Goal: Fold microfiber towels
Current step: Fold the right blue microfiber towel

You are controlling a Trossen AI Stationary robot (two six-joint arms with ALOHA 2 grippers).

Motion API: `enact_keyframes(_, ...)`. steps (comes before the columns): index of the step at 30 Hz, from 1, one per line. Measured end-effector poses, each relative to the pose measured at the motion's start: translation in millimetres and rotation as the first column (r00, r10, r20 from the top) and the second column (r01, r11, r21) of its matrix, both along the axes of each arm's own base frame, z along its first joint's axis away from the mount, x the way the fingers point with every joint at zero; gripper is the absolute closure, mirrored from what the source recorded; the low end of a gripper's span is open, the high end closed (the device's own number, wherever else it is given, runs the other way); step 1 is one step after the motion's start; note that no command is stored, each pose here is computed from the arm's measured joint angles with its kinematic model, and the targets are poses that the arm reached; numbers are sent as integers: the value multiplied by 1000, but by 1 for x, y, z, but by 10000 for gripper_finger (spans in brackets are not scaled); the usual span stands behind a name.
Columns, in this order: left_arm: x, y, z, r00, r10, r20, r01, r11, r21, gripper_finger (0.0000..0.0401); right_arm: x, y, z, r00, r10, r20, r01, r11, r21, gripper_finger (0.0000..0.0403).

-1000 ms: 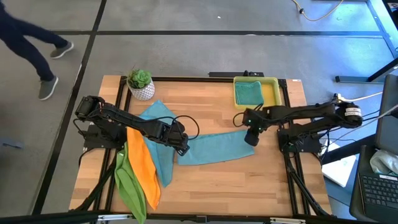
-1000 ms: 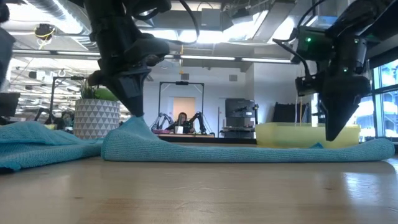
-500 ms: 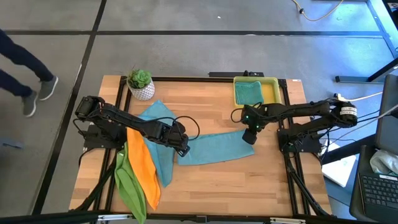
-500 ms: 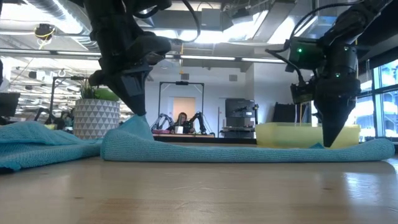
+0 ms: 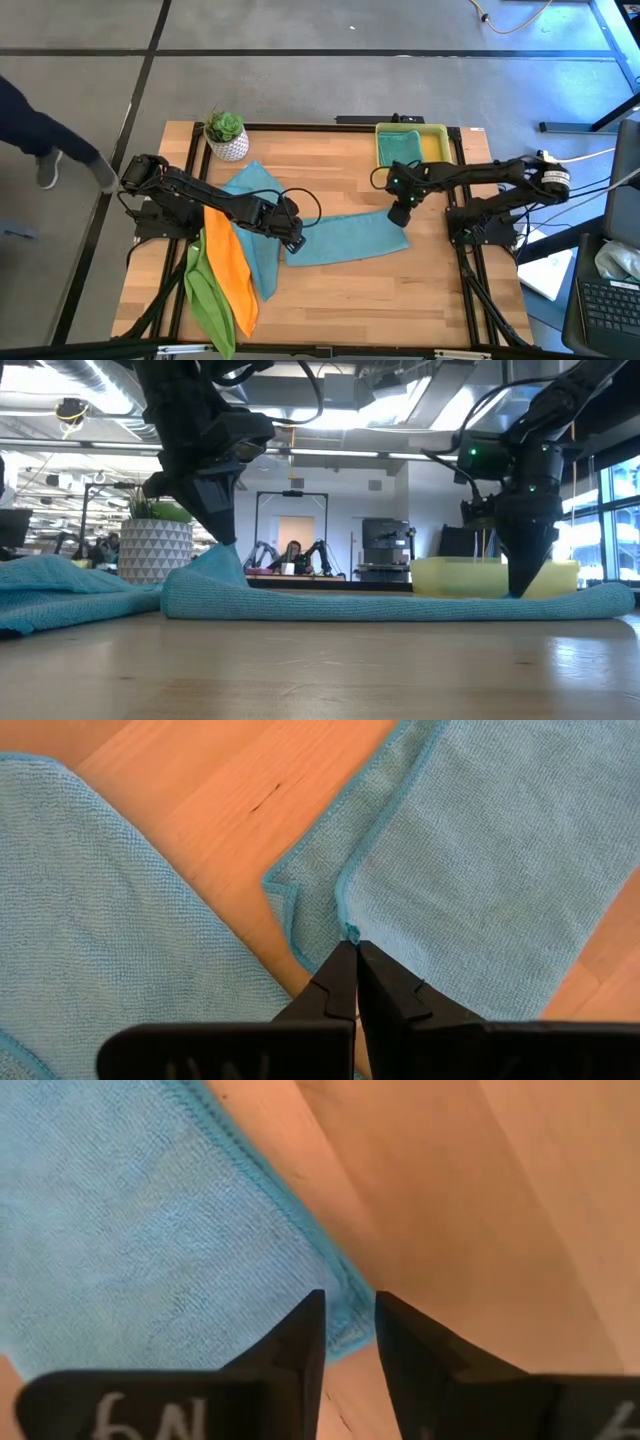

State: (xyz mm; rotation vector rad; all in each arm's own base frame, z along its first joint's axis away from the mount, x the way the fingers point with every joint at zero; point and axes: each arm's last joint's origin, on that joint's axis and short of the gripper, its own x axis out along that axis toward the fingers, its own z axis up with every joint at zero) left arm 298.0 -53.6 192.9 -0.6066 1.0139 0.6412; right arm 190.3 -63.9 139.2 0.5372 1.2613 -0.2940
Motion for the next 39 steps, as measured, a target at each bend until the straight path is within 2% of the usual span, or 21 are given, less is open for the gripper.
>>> enact_keyframes(11, 0, 0, 0, 1000, 0, 0, 0, 1000, 1, 401, 4, 0, -5, 1000, 8, 0, -9, 1000, 6, 331)
enact_keyframes(17, 0, 0, 0, 1000, 0, 0, 0, 1000, 1, 401, 4, 0, -4, 1000, 12, 8, -12, 1000, 6, 392)
enact_keyframes(24, 0, 0, 0, 1000, 0, -1, 0, 1000, 1, 401, 3, 0, -1, 1000, 9, 7, -9, 1000, 7, 397)
enact_keyframes(32, -1, 0, 0, 1000, 0, -7, 0, 1000, 3, 401, 2, 0, 25, 999, -23, -38, 24, 999, 24, 399)
enact_keyframes(39, -1, 1, 0, 1000, -11, -10, 12, 999, 30, 401, -9, 4, 26, 980, -89, -178, 100, 993, 56, 399)
